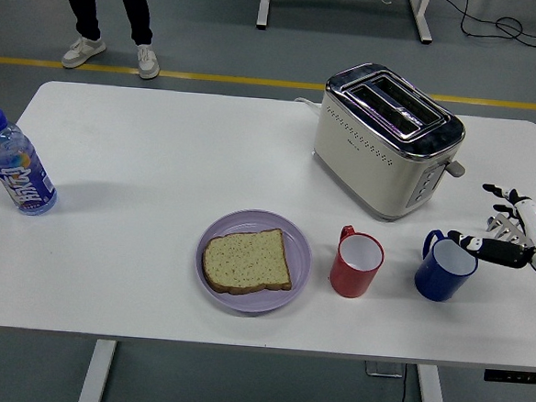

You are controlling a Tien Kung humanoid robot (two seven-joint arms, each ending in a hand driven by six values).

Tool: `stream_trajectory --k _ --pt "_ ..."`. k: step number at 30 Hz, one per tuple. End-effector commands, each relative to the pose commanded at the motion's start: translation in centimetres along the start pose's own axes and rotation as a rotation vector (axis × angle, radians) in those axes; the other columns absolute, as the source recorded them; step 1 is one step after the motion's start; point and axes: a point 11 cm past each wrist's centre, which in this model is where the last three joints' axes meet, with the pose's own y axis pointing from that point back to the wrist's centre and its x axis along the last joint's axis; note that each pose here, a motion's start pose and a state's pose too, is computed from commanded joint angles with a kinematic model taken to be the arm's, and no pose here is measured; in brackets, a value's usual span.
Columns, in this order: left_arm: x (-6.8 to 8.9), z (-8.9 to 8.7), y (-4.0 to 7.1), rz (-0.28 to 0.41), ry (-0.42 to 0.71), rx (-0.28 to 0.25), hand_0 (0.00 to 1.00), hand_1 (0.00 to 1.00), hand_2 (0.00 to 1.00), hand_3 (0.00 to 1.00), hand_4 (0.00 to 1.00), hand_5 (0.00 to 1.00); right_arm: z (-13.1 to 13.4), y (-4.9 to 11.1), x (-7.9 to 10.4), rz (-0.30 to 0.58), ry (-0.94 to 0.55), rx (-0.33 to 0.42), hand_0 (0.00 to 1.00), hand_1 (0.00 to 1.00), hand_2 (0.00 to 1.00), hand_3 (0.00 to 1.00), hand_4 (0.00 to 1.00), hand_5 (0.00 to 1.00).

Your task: Pick up the cup,pour liquid into bread,place the cup on the desk

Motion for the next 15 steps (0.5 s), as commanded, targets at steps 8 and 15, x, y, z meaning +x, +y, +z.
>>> stream_trajectory --k 8,15 --pt "0.0 -0.1 0.0 0.001 -0.004 0.002 0.688 0.698 0.701 0.558 0.251 0.998 0.8 -0.2 -0.9 -0.006 0.014 -0.050 0.940 0.857 0.940 0.880 0.970 0.280" --pt "0.0 -0.2 0.0 0.001 -0.010 0.006 0.688 0.697 0.701 0.556 0.252 0.998 1.4 -0.3 -1.5 -0.008 0.029 -0.091 0.938 0.848 0.929 0.869 0.972 0.288"
